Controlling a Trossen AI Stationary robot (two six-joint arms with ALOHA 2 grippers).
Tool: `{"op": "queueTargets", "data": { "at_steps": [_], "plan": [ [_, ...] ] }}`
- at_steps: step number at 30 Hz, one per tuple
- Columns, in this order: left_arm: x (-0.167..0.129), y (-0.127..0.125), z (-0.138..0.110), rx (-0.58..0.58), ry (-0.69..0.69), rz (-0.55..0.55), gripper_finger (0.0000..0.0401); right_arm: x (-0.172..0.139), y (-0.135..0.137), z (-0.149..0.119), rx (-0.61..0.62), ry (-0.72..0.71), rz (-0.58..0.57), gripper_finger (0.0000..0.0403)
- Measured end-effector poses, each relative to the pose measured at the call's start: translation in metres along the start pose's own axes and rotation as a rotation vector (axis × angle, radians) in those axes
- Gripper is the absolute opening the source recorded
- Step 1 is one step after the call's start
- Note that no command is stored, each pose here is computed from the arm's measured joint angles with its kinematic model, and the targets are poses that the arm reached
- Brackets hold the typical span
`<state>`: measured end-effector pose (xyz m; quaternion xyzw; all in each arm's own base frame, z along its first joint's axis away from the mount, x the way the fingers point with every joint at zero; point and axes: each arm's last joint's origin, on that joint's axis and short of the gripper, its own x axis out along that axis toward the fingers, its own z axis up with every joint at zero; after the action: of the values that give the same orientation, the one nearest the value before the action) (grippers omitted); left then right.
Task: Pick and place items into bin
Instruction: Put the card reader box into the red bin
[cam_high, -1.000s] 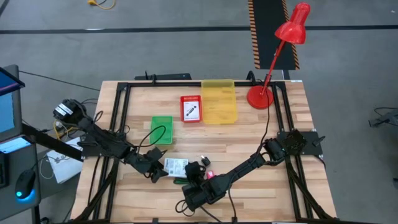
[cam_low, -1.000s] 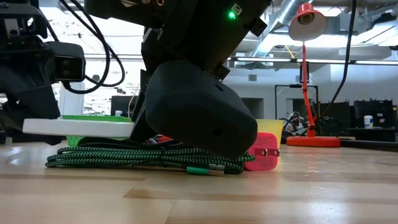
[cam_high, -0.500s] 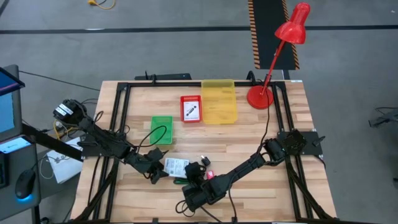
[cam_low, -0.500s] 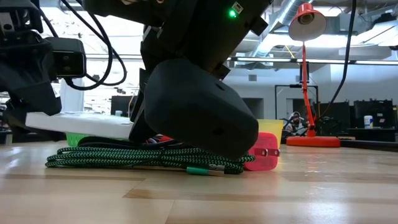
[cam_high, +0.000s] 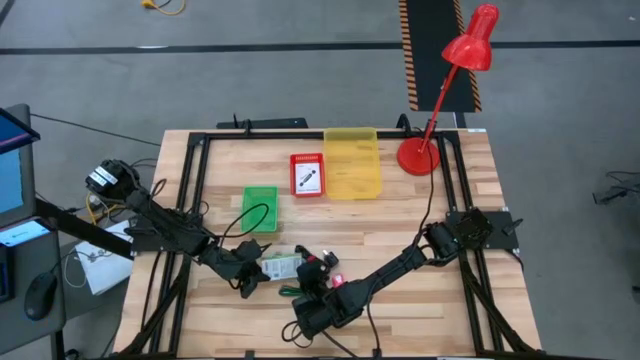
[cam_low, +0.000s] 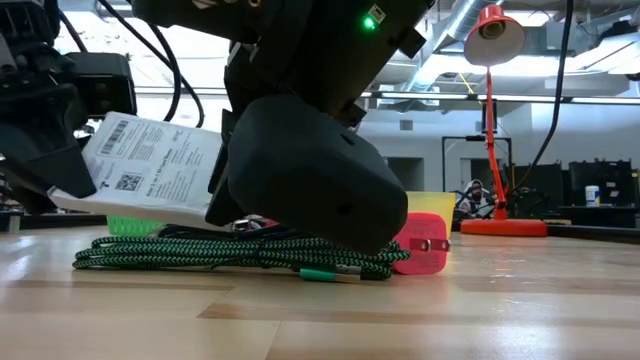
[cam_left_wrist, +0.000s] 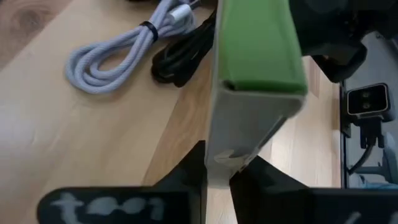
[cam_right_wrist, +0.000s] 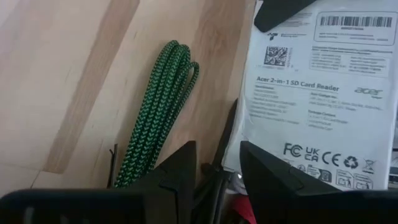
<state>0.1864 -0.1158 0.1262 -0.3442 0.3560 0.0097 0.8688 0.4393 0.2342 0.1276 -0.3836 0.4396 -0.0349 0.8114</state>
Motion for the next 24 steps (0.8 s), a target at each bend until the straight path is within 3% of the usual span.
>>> {"op": "queueTargets", "data": {
  "at_steps": [7, 13, 24],
  "plan": [
    [0.000, 0.000, 0.000, 0.000, -0.002, -0.001, 0.0043, 0.000, 0.000, 0.000, -0.010, -0.001, 0.000, 0.0118],
    [0.000, -0.001, 0.000, -0.001, 0.001, -0.010, 0.0025, -0.003, 0.000, 0.003, -0.009, -0.012, 0.000, 0.0118],
    [-0.004, -0.022, -0.007, 0.016, 0.016, -0.124, 0.0034, -0.019, -0.001, 0.017, -0.030, -0.066, -0.004, 0.0118]
  ]
}}
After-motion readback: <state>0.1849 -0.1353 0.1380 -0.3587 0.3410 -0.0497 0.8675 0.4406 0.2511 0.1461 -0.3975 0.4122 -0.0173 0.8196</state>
